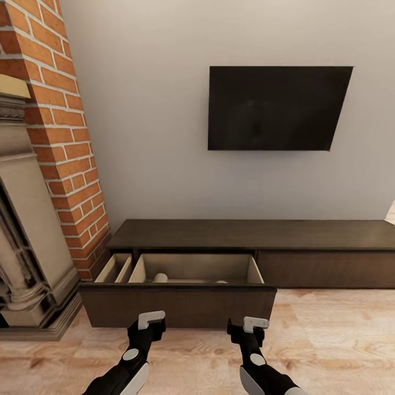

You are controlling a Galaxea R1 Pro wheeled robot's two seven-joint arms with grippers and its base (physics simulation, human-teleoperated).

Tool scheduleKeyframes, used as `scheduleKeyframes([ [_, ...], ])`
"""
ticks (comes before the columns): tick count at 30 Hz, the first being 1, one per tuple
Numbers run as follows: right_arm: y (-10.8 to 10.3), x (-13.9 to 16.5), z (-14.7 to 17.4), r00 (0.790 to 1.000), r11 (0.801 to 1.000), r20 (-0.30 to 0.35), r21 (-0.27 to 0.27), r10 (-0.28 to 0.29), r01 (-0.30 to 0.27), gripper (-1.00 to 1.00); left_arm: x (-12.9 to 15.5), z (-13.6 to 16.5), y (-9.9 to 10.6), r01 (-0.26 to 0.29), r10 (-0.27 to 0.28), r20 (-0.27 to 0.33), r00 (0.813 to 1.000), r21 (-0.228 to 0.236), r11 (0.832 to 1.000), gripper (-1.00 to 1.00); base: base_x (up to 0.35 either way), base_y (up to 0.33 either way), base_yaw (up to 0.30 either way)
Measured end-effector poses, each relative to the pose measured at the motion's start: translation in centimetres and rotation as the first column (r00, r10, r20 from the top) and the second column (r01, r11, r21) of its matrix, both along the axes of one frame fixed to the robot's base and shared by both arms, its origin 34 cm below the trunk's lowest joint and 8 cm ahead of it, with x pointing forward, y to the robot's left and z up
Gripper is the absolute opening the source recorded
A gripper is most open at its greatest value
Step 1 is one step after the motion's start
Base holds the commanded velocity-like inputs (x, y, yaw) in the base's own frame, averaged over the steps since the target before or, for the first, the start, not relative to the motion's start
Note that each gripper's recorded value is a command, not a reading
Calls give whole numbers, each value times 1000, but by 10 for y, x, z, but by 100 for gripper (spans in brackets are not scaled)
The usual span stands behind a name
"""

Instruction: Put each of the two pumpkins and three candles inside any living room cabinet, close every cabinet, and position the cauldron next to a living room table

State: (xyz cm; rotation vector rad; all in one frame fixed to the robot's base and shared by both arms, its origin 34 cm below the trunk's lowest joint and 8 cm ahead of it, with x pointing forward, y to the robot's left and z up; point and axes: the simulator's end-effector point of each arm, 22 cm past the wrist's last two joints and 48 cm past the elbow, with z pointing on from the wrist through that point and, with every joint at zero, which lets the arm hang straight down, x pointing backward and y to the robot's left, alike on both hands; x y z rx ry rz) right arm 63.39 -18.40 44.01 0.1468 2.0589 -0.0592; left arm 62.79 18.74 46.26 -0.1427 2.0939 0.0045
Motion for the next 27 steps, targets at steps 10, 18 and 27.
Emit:
scheduleKeyframes([
  [10, 0, -5, -22, 1000, 1000, 0, 0, 0, 0, 100, -5, -22, 0, 0, 0, 0, 1000, 0, 1000, 100, 0, 0, 0],
  [18, 0, -10, -40, 1000, 1000, 1, 0, 0, 0, 100, -10, -40, 1, 0, 0, 1, 1000, 1, 1000, 100, 0, 0, 0],
  [27, 0, -15, -60, 1000, 1000, 1, 0, 0, 0, 100, -15, -60, 1, -1, 1, 1, 1000, 2, 1000, 100, 0, 0, 0],
])
